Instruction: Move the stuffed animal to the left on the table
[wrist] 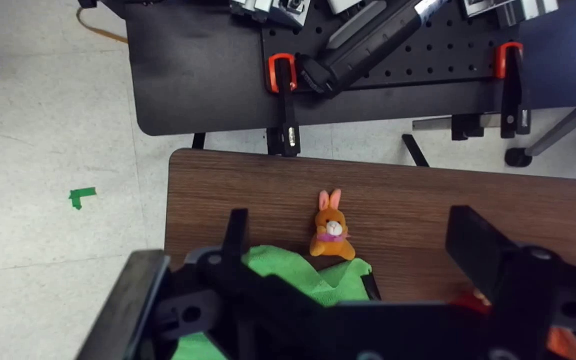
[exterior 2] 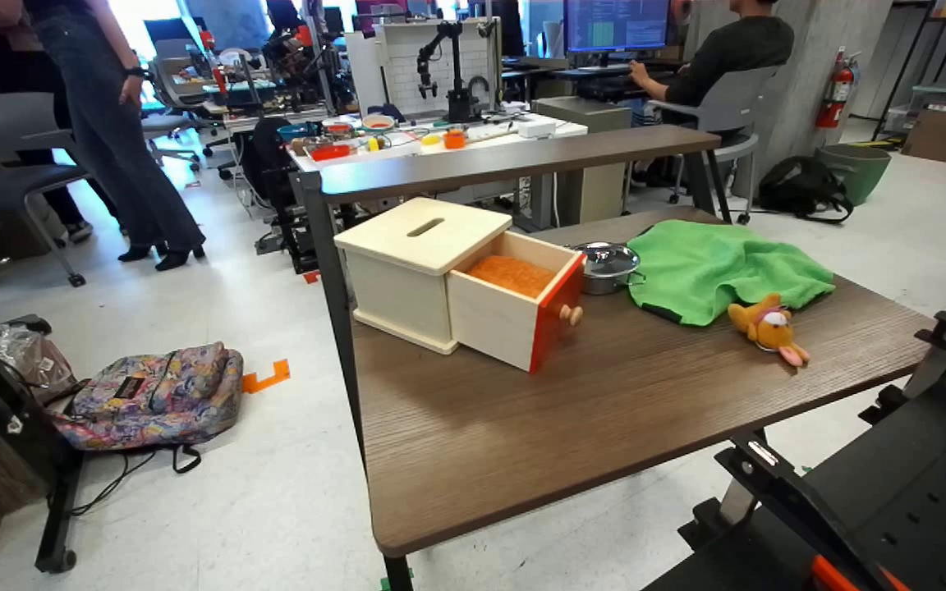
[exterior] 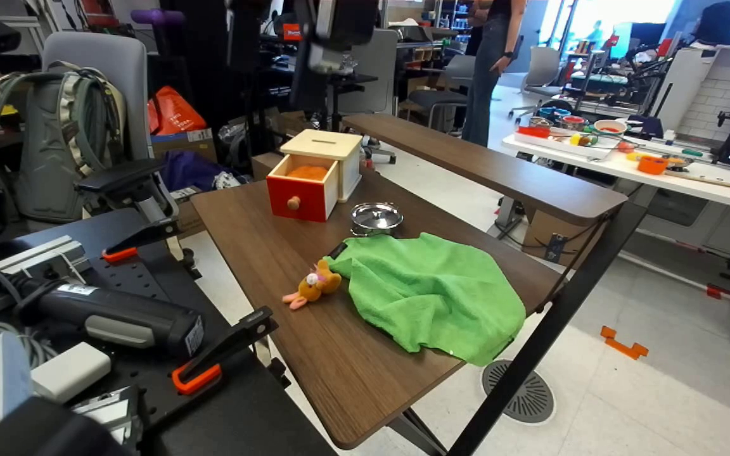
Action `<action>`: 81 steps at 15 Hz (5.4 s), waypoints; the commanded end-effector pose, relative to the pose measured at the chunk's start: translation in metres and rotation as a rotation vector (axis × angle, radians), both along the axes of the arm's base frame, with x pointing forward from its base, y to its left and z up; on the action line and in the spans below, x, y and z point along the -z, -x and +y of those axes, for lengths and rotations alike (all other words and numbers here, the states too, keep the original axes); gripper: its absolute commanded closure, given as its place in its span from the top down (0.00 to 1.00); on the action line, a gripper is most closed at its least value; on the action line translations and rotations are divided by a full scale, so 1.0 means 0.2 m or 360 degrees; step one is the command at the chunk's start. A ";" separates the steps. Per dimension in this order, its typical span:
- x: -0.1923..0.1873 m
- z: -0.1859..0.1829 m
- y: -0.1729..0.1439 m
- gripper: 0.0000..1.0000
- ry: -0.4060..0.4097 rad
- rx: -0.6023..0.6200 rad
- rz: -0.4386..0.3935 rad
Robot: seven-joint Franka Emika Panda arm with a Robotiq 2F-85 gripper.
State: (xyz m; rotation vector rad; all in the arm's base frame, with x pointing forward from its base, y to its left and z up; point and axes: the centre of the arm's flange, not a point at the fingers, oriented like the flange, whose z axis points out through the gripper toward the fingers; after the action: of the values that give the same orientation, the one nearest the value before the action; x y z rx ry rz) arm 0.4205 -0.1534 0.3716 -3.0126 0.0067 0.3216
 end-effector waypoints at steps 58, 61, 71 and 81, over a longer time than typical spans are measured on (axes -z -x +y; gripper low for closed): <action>1.01 1.25 -0.39 0.03 -0.0173 -0.0271 -0.0263; 1.04 1.38 -0.37 0.03 -0.0215 -0.0317 -0.0239; 1.34 1.45 -0.32 0.03 -0.0226 -0.0341 -0.0076; 1.37 1.43 -0.37 0.65 -0.0166 -0.0269 -0.0085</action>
State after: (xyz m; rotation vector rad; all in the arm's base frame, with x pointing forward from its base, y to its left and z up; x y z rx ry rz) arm 0.4846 0.1279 0.0892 -2.9006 -0.2721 0.2596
